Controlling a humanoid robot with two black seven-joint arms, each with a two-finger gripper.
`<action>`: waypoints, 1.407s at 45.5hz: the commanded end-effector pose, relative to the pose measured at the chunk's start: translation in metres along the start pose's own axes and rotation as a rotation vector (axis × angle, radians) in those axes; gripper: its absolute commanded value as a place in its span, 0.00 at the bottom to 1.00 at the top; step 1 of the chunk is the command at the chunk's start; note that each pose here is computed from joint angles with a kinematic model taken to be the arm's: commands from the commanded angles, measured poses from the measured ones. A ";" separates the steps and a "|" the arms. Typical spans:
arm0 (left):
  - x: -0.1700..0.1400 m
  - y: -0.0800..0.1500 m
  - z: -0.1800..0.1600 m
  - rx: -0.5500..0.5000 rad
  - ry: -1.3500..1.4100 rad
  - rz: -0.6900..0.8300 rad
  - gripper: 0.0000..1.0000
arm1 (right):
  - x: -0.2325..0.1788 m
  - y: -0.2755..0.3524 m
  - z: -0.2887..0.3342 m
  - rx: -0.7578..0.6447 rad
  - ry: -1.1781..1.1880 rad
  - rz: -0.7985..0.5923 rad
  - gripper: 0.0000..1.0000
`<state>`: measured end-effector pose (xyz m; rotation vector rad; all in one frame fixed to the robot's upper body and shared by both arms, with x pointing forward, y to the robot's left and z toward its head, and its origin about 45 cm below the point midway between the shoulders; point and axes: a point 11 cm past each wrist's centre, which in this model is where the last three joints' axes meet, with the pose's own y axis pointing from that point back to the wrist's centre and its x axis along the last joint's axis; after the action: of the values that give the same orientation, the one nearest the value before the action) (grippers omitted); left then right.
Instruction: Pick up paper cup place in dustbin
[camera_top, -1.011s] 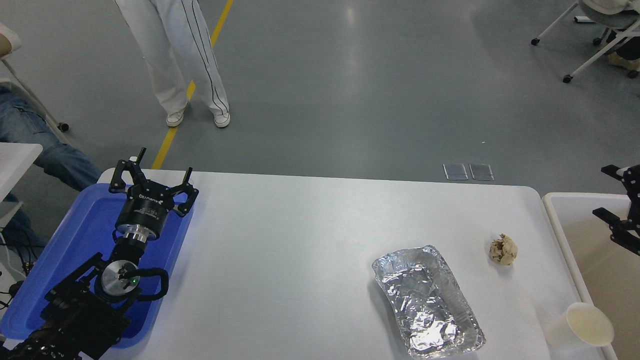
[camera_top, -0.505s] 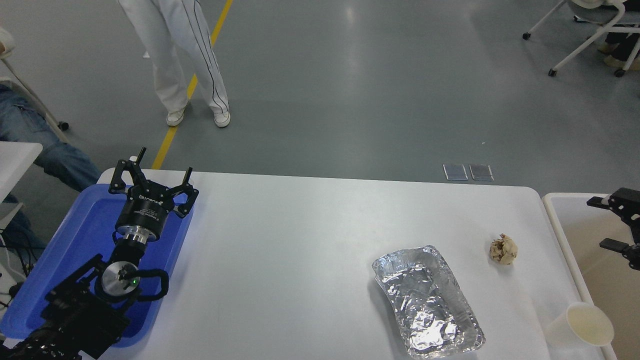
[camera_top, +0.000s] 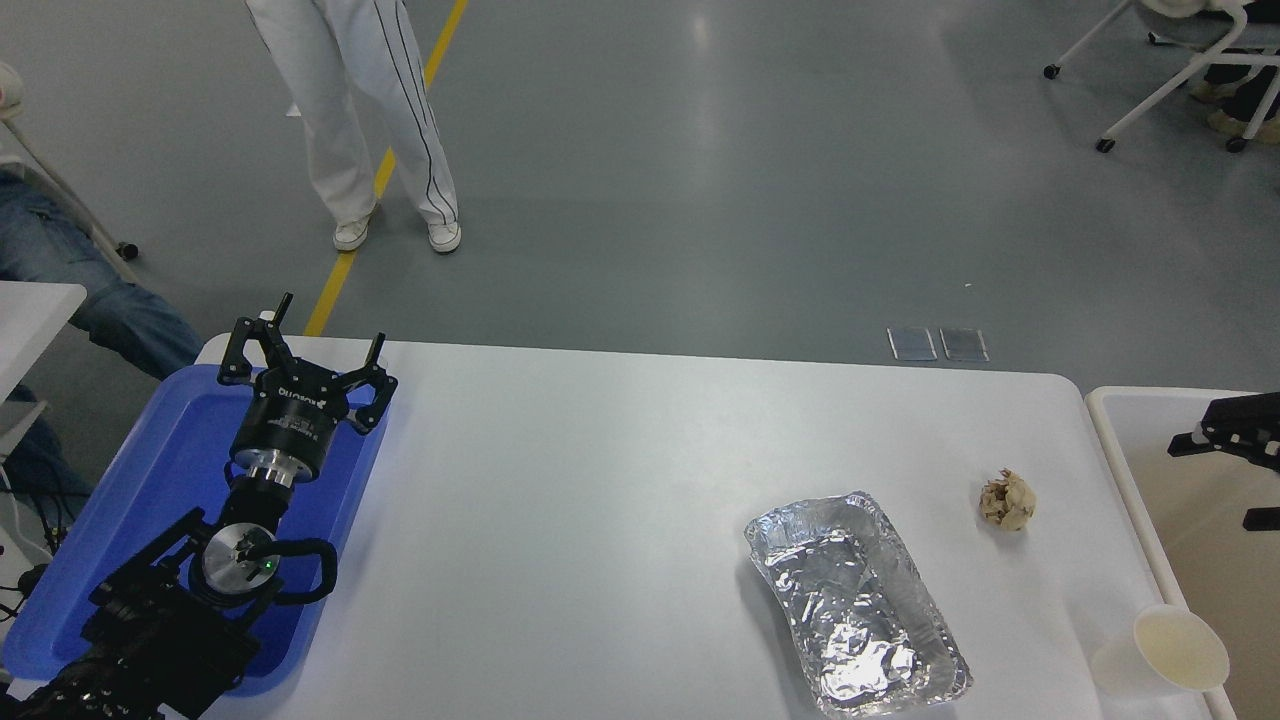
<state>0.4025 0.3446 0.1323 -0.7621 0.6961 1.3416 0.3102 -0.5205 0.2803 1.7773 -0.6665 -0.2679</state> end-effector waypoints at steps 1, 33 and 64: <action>0.000 0.000 0.000 0.000 0.000 0.000 1.00 | 0.019 0.039 -0.063 -0.070 0.208 0.014 1.00; 0.000 0.000 0.000 0.000 0.000 0.001 1.00 | -0.055 0.093 -0.298 0.003 0.835 -0.003 1.00; 0.000 0.000 0.000 0.000 0.000 0.001 1.00 | -0.066 0.062 -0.281 -0.070 0.818 -0.100 1.00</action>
<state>0.4024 0.3448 0.1320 -0.7612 0.6964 1.3434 0.3786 -0.2739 0.4182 1.5800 0.0803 0.3978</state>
